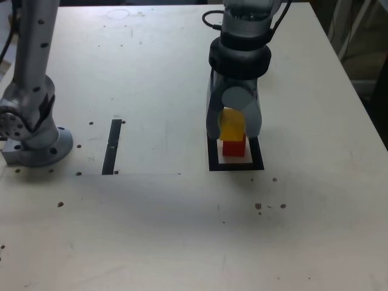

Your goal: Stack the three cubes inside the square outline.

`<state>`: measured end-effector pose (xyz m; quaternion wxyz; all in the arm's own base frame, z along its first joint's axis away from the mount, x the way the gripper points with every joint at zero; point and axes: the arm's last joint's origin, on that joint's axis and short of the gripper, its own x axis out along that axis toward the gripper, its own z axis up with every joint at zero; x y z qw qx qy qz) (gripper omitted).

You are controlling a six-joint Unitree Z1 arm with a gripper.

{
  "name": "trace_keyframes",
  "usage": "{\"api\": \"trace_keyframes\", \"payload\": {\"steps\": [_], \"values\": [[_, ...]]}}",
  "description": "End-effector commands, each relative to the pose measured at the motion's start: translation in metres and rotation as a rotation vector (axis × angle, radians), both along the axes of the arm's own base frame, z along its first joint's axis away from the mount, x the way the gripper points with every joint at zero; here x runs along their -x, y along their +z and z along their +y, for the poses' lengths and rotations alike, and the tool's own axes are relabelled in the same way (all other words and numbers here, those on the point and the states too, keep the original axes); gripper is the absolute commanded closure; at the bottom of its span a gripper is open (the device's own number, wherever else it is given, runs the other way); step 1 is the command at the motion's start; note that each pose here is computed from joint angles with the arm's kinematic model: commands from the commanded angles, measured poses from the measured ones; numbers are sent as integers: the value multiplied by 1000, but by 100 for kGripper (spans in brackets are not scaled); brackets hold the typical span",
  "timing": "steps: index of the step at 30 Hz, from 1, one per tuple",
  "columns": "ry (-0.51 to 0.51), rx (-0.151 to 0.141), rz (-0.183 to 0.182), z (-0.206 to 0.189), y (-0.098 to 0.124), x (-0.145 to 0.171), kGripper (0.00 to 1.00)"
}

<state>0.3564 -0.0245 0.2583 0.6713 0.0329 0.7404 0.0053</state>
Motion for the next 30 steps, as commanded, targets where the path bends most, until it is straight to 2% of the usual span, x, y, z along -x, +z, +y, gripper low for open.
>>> {"api": "trace_keyframes", "payload": {"steps": [1,6,8,10,23,26,30], "values": [[-3,-3,0,0,1,1,59],[-18,-5,-26,0,5,-2,21],[-24,-7,-36,0,6,-2,9],[-24,-9,-41,1,7,-2,4],[-26,-14,-44,2,19,12,1],[-26,-36,-63,6,34,21,1],[-43,-82,-103,20,53,31,1]]}}
